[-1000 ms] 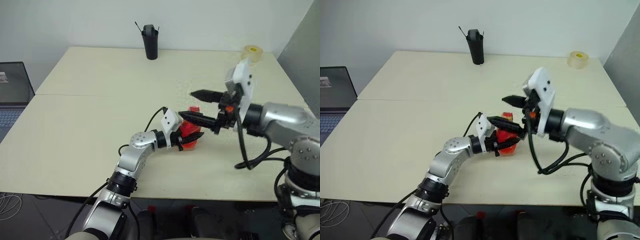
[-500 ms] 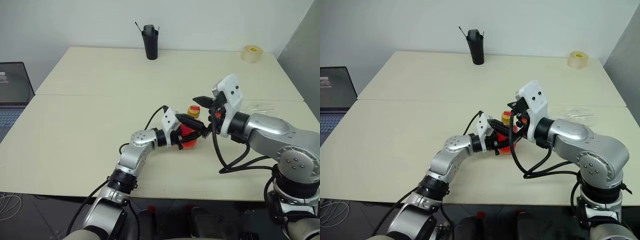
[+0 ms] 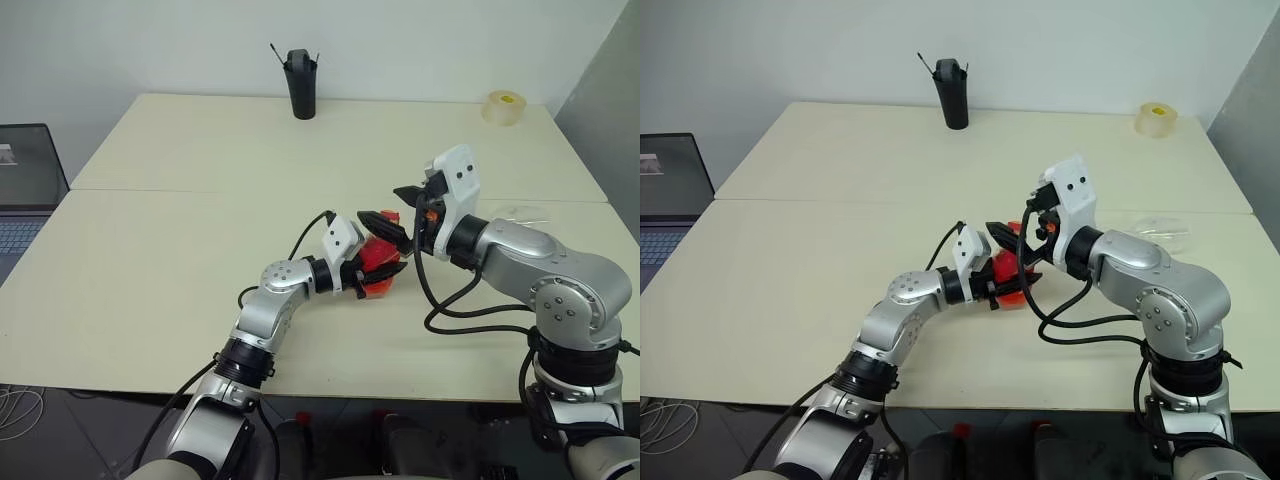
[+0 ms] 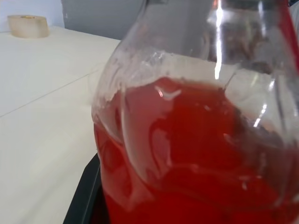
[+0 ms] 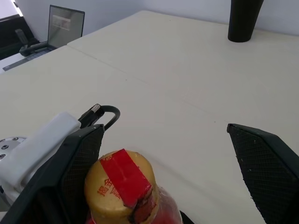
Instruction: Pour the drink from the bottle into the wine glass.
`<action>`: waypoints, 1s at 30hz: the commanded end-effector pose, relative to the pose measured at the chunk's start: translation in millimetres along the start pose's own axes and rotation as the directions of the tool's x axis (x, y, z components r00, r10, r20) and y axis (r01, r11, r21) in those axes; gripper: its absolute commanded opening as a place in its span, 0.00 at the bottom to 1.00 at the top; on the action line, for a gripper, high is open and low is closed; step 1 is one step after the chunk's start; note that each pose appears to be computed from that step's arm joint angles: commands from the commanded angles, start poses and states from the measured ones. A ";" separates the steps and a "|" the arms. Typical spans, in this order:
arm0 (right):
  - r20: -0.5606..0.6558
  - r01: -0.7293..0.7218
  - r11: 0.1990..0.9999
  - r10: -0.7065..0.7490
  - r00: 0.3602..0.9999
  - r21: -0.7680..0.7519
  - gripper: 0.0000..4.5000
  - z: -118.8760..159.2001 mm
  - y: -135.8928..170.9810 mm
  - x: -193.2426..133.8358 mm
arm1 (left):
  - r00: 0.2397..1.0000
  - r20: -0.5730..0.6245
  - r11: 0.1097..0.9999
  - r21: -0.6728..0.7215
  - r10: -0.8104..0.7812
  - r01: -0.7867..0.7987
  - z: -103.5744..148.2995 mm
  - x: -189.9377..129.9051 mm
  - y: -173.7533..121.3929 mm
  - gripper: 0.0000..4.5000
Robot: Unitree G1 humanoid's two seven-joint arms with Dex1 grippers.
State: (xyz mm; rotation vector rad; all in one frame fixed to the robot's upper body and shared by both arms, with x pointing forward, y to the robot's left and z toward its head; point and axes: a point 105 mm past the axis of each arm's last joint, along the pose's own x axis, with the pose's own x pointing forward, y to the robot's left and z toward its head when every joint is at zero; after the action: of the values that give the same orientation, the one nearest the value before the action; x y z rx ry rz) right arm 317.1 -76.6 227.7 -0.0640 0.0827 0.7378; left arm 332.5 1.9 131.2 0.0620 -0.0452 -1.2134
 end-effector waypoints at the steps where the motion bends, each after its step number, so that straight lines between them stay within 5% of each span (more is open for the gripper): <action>1: 0.014 0.066 0.998 -0.066 0.998 -0.020 1.00 1.7 -18.9 -26.2 | 0.998 0.060 0.998 0.056 -0.014 0.010 20.3 0.3 -2.4 0.40; 9: -0.083 -0.100 0.995 0.099 0.992 -0.011 1.00 -20.9 1.0 -76.1 | 0.998 0.058 0.998 0.057 -0.015 0.012 20.6 1.7 -1.4 0.40; 17: 0.002 -0.156 0.987 0.156 0.988 -0.026 1.00 2.6 19.1 -43.7 | 0.998 0.058 0.998 0.067 -0.009 0.005 22.3 0.8 2.2 0.40; 30: 0.062 -0.072 0.997 0.071 0.996 0.015 1.00 7.6 2.8 -1.8 | 0.998 0.060 0.998 0.065 0.001 -0.005 20.8 0.6 0.4 0.40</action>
State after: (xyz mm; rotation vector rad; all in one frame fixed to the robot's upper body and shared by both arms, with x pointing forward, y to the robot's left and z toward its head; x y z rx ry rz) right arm 313.6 -76.5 217.5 -0.0093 0.1154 0.8081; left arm 334.4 3.4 133.1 0.0758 -0.0545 -1.2023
